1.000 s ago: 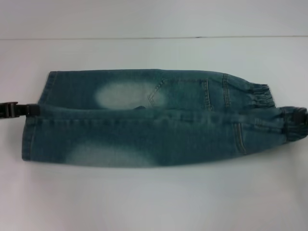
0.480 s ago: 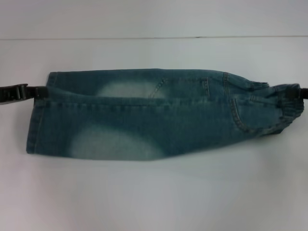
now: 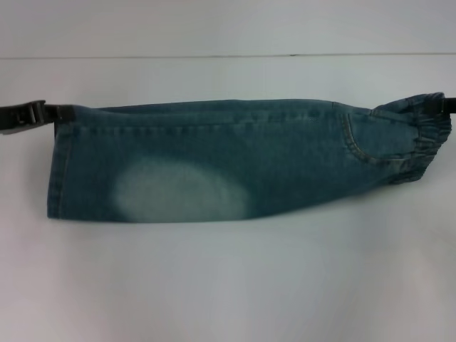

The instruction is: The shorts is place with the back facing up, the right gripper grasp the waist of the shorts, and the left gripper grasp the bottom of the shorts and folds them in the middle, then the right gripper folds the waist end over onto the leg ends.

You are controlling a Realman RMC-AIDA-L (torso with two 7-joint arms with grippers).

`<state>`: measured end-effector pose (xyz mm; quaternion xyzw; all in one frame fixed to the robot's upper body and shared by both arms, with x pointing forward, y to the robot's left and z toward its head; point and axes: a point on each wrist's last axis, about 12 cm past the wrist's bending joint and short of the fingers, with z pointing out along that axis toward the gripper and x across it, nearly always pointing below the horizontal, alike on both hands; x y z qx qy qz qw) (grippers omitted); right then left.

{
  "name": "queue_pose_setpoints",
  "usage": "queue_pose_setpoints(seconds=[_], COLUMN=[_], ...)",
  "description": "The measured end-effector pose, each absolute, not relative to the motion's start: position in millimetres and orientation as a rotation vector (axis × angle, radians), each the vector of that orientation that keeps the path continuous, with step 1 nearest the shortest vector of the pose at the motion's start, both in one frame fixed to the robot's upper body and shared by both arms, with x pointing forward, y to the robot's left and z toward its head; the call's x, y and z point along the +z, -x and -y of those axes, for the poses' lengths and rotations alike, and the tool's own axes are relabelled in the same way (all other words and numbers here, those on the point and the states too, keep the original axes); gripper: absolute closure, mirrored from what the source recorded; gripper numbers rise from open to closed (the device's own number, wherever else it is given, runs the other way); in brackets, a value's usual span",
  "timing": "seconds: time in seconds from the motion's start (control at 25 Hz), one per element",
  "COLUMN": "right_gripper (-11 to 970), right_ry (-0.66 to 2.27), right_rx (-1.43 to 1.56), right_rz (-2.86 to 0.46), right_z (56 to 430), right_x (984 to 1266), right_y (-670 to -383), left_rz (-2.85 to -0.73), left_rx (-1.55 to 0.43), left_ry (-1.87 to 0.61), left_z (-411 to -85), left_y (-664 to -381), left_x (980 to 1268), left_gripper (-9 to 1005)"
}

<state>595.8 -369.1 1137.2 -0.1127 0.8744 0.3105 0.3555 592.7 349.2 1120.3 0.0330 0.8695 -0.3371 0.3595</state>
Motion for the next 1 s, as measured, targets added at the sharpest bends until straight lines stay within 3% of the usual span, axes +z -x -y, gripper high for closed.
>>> queue_pose_setpoints(seconds=[1.0], right_gripper=[910], right_ry=[0.376], right_rx=[0.802], right_rz=[-2.269], right_z=[341], right_x=[1151], right_y=[-617], left_rz=[-2.19], left_rx=[-0.731], left_ry=[-0.065], left_z=[-334], left_y=[-620], left_x=[1124], left_gripper=[978])
